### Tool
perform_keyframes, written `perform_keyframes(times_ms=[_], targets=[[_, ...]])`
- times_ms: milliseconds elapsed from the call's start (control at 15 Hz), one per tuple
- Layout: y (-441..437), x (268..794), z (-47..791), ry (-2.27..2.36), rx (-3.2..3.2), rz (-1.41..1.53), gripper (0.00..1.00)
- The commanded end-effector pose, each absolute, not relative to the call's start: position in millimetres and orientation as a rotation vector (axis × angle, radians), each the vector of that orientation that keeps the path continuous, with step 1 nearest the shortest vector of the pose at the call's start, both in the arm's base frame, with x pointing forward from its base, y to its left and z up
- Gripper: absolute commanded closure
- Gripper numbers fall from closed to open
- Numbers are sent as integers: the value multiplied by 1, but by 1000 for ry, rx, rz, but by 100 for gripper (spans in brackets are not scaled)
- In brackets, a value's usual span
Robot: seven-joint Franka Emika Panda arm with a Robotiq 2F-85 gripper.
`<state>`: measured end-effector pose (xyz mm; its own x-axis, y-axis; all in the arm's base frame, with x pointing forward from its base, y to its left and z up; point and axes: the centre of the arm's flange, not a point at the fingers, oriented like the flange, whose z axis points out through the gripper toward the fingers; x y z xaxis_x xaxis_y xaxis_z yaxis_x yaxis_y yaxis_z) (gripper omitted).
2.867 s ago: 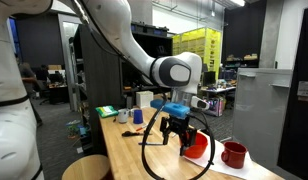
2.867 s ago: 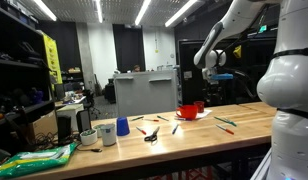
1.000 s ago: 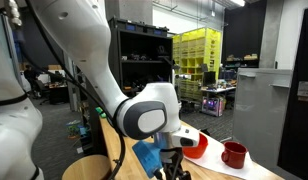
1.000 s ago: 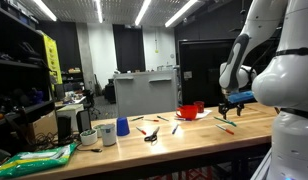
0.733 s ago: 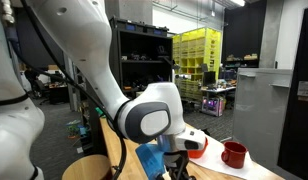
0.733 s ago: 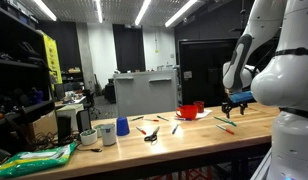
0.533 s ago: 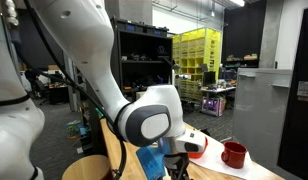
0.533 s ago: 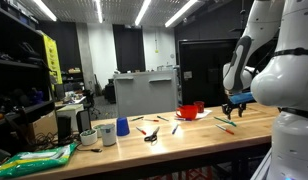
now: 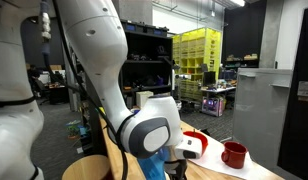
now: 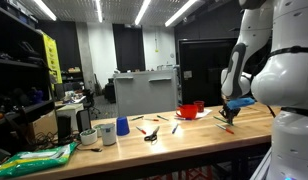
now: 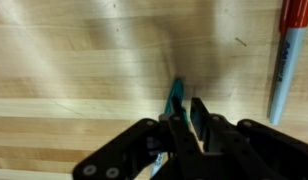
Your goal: Take the red marker out of the red bowl and place it on the table top
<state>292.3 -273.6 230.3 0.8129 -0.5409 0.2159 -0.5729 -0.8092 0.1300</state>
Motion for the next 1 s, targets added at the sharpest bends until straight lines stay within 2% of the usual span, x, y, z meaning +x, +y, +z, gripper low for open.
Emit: perform_keyframes(times_ms=[0,933], targets=[[-236,258,221,-869,2821,268,100],[-214,233,241,-834,2756,333,100]])
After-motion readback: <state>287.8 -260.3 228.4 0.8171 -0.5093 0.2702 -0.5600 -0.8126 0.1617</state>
